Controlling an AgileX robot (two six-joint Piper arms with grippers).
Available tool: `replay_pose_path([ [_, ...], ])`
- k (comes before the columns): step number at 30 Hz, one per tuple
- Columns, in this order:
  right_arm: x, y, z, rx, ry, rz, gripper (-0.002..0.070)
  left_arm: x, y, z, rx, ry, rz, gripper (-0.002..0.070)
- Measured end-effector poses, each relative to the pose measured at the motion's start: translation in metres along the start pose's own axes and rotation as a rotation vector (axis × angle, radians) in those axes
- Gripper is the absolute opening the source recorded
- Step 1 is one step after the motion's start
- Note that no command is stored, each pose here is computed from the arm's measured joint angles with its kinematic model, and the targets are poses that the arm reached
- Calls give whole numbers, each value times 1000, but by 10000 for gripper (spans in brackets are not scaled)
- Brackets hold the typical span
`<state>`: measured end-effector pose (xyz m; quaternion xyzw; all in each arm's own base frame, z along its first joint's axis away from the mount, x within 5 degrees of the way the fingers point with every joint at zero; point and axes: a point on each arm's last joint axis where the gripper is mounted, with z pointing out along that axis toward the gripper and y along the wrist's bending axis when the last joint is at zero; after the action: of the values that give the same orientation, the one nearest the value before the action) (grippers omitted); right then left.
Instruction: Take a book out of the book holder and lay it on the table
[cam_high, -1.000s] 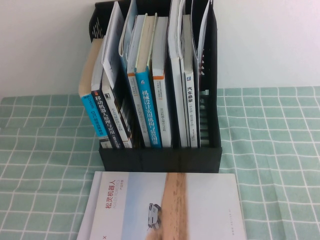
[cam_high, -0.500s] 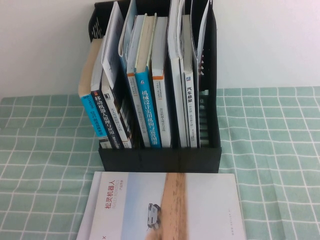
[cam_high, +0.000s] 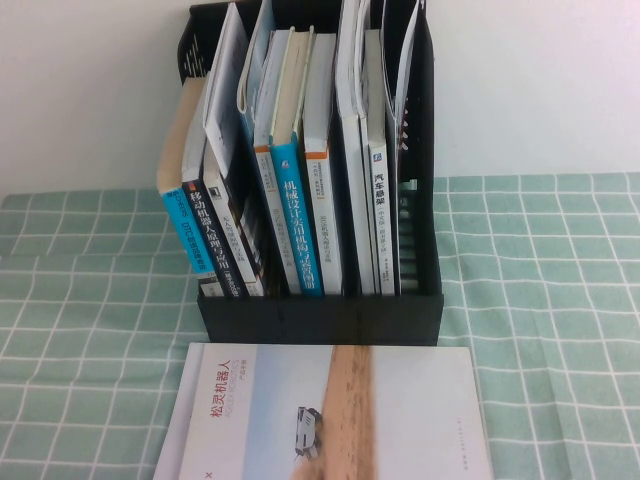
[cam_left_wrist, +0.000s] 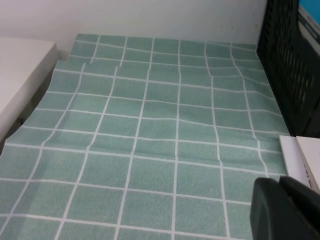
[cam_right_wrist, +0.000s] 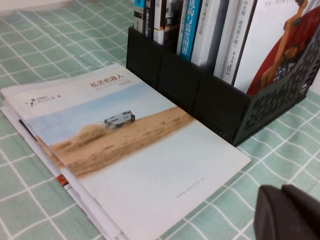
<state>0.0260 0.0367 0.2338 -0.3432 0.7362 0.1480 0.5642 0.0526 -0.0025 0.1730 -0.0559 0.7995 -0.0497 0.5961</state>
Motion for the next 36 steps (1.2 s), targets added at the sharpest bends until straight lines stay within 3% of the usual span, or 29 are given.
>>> replay_pose_path([
  [13, 0, 0, 0, -3, 0, 1, -2, 1, 0, 0, 22, 18, 85, -3],
  [36, 0, 0, 0, -3, 0, 1, -2, 1, 0, 0, 24, 19, 103, -3],
])
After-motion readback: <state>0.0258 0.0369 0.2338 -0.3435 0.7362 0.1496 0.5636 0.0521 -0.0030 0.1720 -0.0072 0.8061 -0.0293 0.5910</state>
